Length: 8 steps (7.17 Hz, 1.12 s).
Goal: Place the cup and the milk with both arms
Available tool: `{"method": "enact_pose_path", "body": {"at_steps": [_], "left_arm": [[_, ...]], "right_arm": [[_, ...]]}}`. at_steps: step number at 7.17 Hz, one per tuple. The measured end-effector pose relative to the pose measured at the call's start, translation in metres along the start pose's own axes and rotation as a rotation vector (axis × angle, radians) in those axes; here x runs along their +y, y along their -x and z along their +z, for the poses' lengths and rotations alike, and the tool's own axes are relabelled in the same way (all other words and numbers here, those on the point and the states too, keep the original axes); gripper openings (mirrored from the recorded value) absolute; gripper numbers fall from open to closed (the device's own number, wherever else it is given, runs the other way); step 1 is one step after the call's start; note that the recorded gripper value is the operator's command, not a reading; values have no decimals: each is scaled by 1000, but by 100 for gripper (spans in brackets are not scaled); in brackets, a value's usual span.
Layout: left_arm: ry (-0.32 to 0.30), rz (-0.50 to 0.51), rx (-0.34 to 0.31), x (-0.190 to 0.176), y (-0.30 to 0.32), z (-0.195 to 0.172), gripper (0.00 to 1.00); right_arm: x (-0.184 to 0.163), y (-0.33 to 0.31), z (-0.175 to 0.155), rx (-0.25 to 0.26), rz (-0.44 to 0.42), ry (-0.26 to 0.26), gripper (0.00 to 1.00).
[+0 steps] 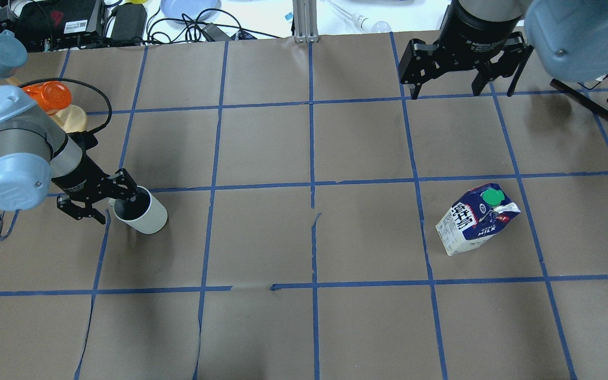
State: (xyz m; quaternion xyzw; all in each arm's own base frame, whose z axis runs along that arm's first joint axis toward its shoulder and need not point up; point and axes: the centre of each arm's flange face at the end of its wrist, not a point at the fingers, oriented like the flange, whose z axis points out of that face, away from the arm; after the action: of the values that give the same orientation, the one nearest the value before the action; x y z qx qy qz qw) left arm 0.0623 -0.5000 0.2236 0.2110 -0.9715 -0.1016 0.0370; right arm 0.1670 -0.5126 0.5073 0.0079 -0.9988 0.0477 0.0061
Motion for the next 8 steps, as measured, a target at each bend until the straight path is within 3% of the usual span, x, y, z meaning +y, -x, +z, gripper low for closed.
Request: {"method": "enact_pose_path", "body": {"at_steps": [3,5,8], "left_arm": [[-4,-7,-2,0,-1,-5,0],[-66,-35,-7,0,-25,-36,0],[-155,-106,2,18,-142,-100,0]], "right_arm": [[5,1,21,-2,-24,48,100],[13,-6,45,9,-104,104,100],[19,-55,71,12,-257,165,100]]}}
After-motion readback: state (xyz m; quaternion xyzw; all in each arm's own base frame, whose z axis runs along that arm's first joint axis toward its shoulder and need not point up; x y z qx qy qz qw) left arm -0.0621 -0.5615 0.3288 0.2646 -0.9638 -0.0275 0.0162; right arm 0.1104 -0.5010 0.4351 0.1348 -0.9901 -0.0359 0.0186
